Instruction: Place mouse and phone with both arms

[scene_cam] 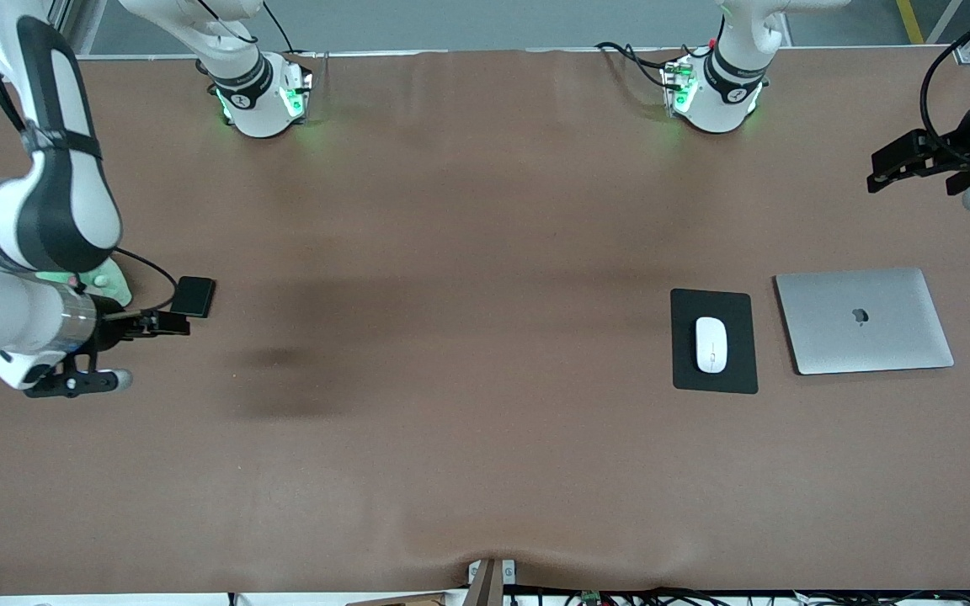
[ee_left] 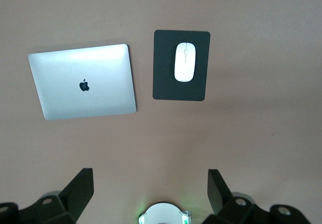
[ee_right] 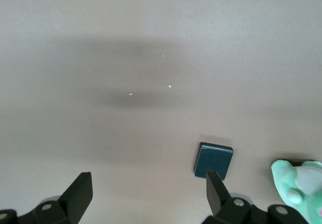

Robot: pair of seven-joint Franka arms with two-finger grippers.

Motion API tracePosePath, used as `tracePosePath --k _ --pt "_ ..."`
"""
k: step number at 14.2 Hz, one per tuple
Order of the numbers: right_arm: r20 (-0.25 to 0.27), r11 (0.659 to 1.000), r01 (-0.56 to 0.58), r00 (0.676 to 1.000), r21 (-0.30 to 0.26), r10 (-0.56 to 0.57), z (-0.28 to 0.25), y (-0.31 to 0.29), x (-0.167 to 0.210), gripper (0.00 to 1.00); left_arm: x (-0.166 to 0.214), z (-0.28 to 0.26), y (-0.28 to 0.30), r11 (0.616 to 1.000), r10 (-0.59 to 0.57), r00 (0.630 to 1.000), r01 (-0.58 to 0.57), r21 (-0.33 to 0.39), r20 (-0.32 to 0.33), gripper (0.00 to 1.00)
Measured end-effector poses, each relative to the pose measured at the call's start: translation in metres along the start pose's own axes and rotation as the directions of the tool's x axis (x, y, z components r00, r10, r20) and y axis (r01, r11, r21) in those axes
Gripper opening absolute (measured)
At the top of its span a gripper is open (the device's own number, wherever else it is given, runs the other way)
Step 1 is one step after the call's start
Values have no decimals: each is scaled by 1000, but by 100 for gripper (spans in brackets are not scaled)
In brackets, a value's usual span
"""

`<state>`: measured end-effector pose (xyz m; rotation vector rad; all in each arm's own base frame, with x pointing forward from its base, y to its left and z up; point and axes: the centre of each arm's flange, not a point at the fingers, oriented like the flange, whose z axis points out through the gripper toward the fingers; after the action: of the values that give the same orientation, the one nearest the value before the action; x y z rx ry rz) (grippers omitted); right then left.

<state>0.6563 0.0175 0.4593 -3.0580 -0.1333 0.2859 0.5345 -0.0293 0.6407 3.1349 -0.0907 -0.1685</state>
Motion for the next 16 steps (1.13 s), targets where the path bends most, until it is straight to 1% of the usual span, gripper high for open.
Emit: tracePosePath --k 2,6,8,11,13,16 --pt "-17 1000 5 1000 -1 -5 -34 -3 -5 100 4 3 0 1000 0 1000 0 0 -3 100" --pt "-52 1000 20 998 -5 -20 -82 -13 -15 100 5 4 -2 1000 -3 1000 3 0 -4 100" --pt "-65 1000 22 998 -8 -22 -99 -15 -24 100 5 5 -4 1000 -8 1000 8 -1 -3 100" --pt "-70 1000 4 998 -14 -5 -117 -6 -38 100 7 5 -5 1000 -8 1000 8 -1 -12 100" --pt "-74 1000 -5 997 -18 4 -134 -3 -54 100 7 5 -5 1000 -9 1000 9 -1 -13 100" --pt "-68 1000 2 998 -26 -4 -163 10 -90 100 7 5 -5 1000 -9 1000 9 -1 -13 100"
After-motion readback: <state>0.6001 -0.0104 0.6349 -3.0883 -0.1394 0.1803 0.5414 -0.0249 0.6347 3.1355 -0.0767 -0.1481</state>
